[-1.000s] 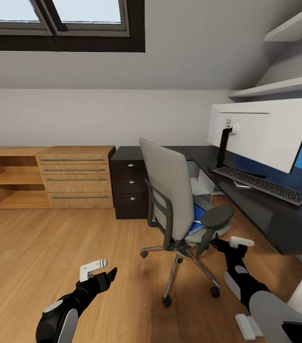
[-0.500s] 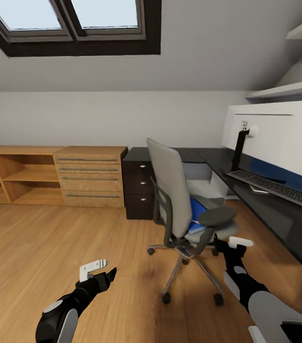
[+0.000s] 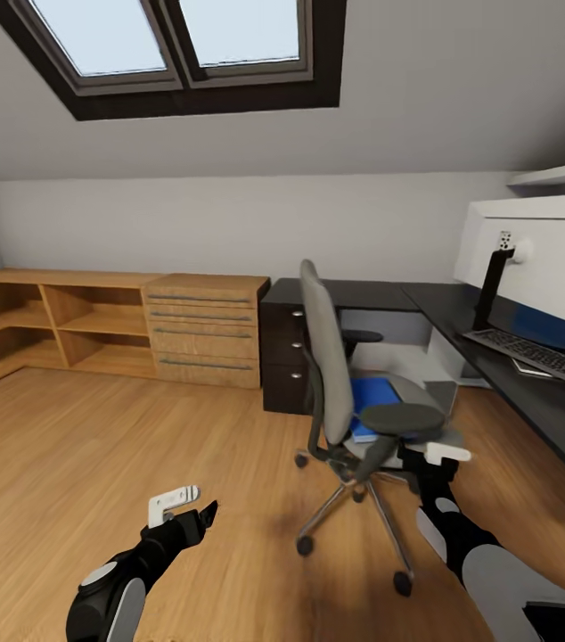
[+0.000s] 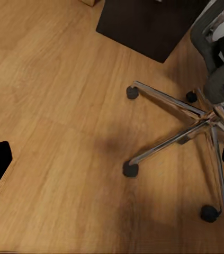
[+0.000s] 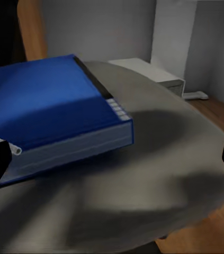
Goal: In the bedroom, organize the workspace by keeping the computer under the desk, ensuring the monitor is on the desk, placing the keyboard on the desk next to the monitor, placing the mouse on the desk next to the keyboard, moving the folder from the swivel chair onto the desk next to the mouse, stacking the notebook on top of the folder with the pen on top of the notebook, and positioning the swivel chair next to the desk.
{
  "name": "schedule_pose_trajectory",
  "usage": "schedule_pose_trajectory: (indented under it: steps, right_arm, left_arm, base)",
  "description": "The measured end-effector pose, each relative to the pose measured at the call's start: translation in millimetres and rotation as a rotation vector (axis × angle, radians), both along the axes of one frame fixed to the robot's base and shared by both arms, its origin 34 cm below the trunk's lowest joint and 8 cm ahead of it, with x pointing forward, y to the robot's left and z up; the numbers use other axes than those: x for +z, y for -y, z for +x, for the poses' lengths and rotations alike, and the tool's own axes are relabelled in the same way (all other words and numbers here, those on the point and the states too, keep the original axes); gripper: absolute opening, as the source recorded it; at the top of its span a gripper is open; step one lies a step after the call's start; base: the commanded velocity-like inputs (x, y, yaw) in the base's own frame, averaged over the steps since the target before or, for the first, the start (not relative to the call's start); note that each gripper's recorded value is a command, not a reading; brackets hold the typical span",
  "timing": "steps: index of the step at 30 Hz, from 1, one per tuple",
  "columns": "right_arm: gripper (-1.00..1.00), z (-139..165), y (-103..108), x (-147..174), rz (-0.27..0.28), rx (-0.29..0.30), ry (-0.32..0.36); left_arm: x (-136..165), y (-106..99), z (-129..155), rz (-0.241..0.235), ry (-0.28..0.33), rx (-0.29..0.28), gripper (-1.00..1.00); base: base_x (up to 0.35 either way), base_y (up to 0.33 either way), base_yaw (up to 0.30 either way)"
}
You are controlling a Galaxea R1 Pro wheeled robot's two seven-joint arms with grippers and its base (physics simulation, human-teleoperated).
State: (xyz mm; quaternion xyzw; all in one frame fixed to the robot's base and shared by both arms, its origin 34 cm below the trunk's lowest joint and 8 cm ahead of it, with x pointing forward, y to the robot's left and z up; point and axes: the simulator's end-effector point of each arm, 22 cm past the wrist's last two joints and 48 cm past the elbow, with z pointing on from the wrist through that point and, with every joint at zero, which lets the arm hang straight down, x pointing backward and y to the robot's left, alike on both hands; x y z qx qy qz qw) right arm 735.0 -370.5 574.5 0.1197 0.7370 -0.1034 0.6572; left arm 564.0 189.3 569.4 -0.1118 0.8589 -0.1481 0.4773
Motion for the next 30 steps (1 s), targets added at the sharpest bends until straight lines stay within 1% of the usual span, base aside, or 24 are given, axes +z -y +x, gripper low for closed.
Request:
schedule_pose_trajectory:
  steps: [3, 7, 10, 12, 17, 21, 24, 27, 30]
  right_arm:
    - [1.00, 0.9, -7.3, 0.4, 0.007, 0.008, 0.002]
    - [1.00, 1.2, -11.4, 2.0, 0.011, 0.011, 0.005]
    - [1.00, 0.5, -9.5, 3.4, 0.020, 0.001, 0.010]
    - [1.00, 1.3, -14.1, 4.0, 0.015, 0.013, 0.009]
    - [1.00, 1.5, -17.7, 3.6, 0.022, 0.014, 0.009]
    - [1.00, 2.3, -25.2, 2.8, 0.026, 0.024, 0.007]
    - [1.00, 2.0, -24.7, 2.8, 0.032, 0.019, 0.009]
    - [1.00, 2.2, -25.5, 2.9, 0.028, 0.023, 0.009]
    - [1.00, 2.2, -25.0, 3.2, 0.028, 0.022, 0.009]
  left_arm:
    - [0.7, -0.5, 0.1, 0.000, 0.002, 0.001, 1.00]
    - [2.4, -0.2, 0.0, 0.000, 0.005, 0.001, 1.00]
    - [3.5, -0.2, 0.0, 0.000, 0.008, 0.001, 1.00]
    - [4.1, -0.2, 0.0, 0.000, 0.009, 0.001, 1.00]
    - [4.5, 0.0, -0.1, -0.001, 0.010, 0.000, 1.00]
    - [4.5, 0.2, -0.1, -0.002, 0.009, 0.000, 1.00]
    - [4.6, 0.2, -0.1, -0.002, 0.010, 0.000, 1.00]
    - [4.6, 0.3, 0.0, -0.002, 0.010, 0.000, 1.00]
    - [4.7, 0.4, 0.0, -0.002, 0.010, -0.001, 1.00]
  base:
    - [-0.203, -0.198, 0.237]
    - [-0.124, -0.123, 0.238]
    - [-0.032, -0.032, 0.242]
    - [-0.007, -0.006, 0.261]
    - [-0.002, -0.002, 0.275]
    - [0.000, 0.000, 0.280]
    - [0.000, 0.000, 0.255]
    - [0.000, 0.000, 0.130]
    - [0.000, 0.000, 0.005]
